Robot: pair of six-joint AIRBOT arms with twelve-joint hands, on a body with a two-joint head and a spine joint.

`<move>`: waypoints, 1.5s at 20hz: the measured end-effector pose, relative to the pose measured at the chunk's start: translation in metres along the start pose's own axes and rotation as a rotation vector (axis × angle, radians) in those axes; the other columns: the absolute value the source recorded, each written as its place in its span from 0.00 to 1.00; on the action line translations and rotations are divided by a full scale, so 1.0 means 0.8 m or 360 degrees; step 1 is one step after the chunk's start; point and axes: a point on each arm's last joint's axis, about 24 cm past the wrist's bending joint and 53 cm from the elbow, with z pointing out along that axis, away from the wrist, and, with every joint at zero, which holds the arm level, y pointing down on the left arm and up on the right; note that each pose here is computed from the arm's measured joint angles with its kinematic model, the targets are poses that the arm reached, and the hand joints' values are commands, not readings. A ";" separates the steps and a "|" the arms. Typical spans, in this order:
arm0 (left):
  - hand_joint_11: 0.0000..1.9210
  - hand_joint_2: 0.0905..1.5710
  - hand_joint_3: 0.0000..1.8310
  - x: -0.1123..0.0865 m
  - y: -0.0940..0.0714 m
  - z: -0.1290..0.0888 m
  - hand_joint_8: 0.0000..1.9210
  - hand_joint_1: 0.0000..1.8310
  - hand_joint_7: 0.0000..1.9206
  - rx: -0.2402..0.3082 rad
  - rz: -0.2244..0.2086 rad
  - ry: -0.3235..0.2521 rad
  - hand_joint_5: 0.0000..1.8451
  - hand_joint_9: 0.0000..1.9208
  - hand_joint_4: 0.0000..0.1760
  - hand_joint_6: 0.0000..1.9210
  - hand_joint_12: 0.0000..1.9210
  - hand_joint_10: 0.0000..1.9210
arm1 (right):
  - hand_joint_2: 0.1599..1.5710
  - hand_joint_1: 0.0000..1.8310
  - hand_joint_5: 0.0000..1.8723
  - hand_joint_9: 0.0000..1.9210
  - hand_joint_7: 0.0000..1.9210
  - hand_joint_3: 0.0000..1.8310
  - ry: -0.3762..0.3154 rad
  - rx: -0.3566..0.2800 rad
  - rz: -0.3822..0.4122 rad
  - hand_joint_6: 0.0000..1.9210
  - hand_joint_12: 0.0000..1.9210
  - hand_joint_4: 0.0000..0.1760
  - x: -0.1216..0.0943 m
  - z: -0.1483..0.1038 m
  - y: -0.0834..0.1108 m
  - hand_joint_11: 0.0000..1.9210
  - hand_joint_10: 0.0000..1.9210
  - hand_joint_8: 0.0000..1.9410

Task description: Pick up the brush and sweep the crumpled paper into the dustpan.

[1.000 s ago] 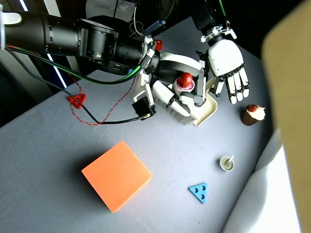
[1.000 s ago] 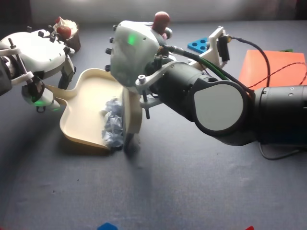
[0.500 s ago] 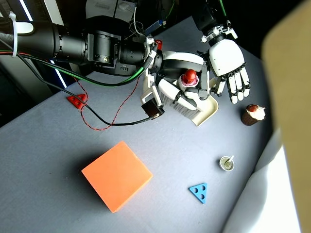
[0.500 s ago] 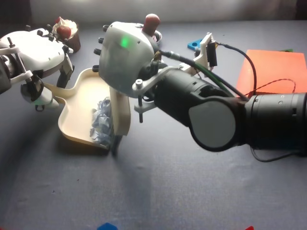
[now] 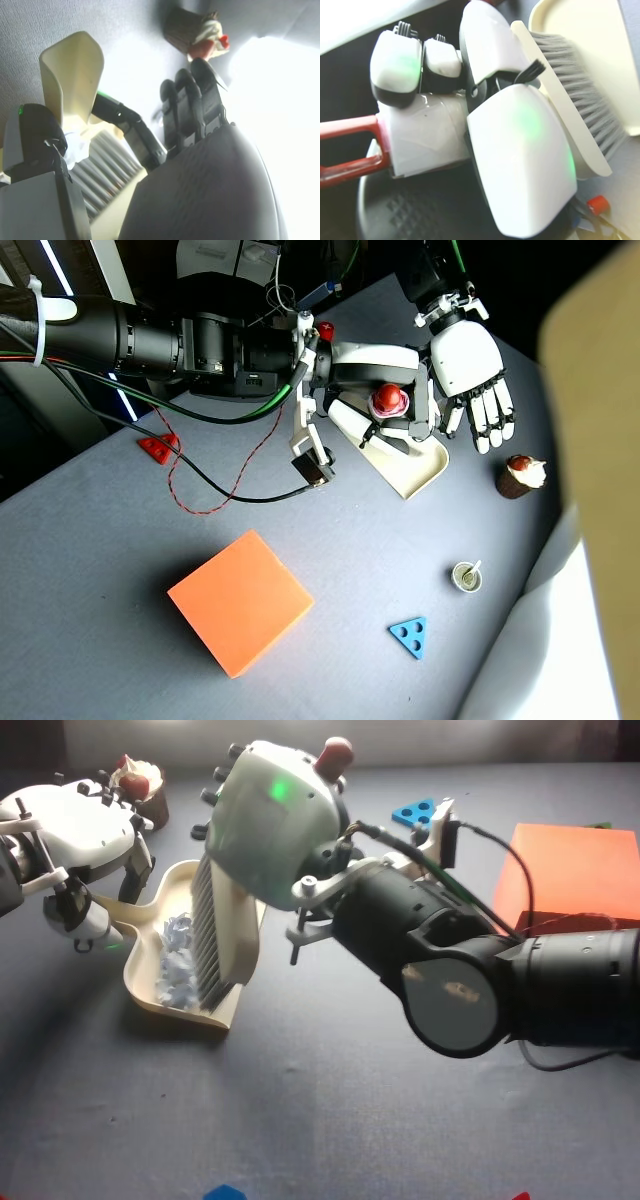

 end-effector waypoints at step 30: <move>0.00 0.70 0.00 -0.004 -0.002 0.001 0.00 0.55 0.15 0.0006 0.0002 -0.0009 0.51 0.12 1.00 0.53 0.26 0.00 | 0.71 0.81 0.48 0.65 0.50 0.00 0.0004 -0.0095 0.0081 1.00 1.00 0.72 0.006 -0.008 -0.006 0.76 1.00 1.00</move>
